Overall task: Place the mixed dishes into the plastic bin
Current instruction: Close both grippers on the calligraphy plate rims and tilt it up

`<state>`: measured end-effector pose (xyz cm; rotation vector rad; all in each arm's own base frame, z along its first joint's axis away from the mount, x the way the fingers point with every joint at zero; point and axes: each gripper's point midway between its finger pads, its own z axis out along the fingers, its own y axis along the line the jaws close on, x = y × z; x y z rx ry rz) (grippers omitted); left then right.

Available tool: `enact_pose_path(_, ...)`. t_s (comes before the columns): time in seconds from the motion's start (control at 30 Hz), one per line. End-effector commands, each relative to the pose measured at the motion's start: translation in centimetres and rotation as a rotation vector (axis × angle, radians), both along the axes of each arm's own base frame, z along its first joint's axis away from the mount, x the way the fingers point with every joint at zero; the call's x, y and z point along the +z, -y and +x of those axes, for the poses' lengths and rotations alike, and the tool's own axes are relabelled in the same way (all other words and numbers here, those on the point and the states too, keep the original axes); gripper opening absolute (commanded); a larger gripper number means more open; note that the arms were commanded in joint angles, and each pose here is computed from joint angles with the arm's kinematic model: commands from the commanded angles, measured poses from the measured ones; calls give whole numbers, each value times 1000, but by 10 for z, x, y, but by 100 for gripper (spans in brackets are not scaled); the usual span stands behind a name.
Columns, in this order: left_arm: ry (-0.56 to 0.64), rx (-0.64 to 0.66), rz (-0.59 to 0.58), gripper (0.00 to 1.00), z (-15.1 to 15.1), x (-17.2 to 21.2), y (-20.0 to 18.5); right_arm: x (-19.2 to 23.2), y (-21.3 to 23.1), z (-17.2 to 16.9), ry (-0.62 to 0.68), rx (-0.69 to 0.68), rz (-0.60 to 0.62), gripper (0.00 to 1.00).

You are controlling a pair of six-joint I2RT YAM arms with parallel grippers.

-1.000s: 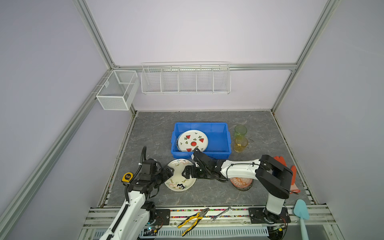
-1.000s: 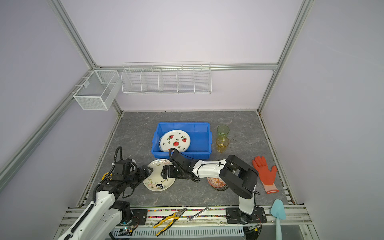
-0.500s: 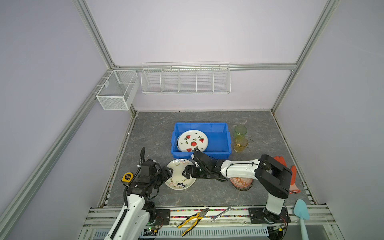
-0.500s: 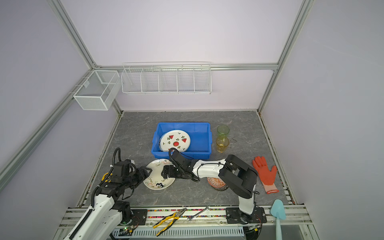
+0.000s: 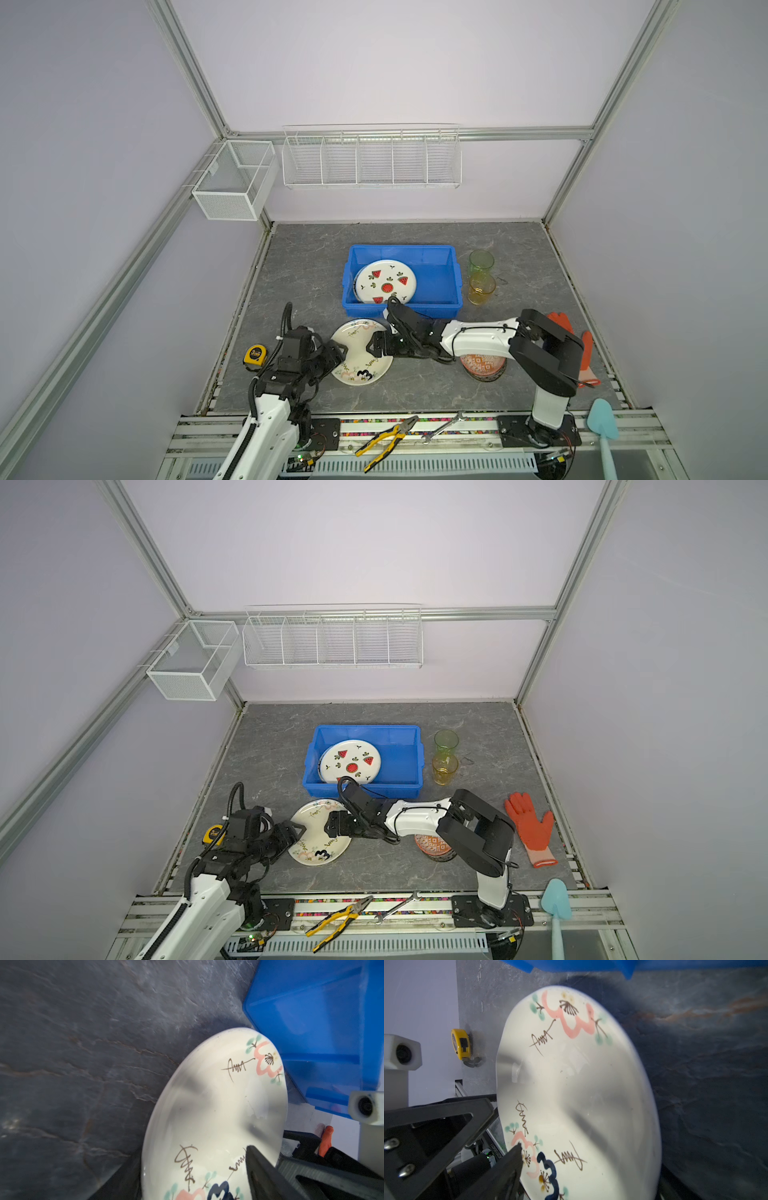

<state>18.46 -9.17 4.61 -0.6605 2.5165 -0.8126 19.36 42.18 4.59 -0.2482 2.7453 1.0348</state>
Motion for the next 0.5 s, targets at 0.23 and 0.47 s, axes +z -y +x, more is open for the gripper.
enact_pose_path(0.23,102,-28,-158,63,12,35,22,0,-23,-12,-38,57,76,86)
enact_pose_path(0.47,133,-22,-176,51,15,49,23,-2,-24,-13,-42,59,76,85)
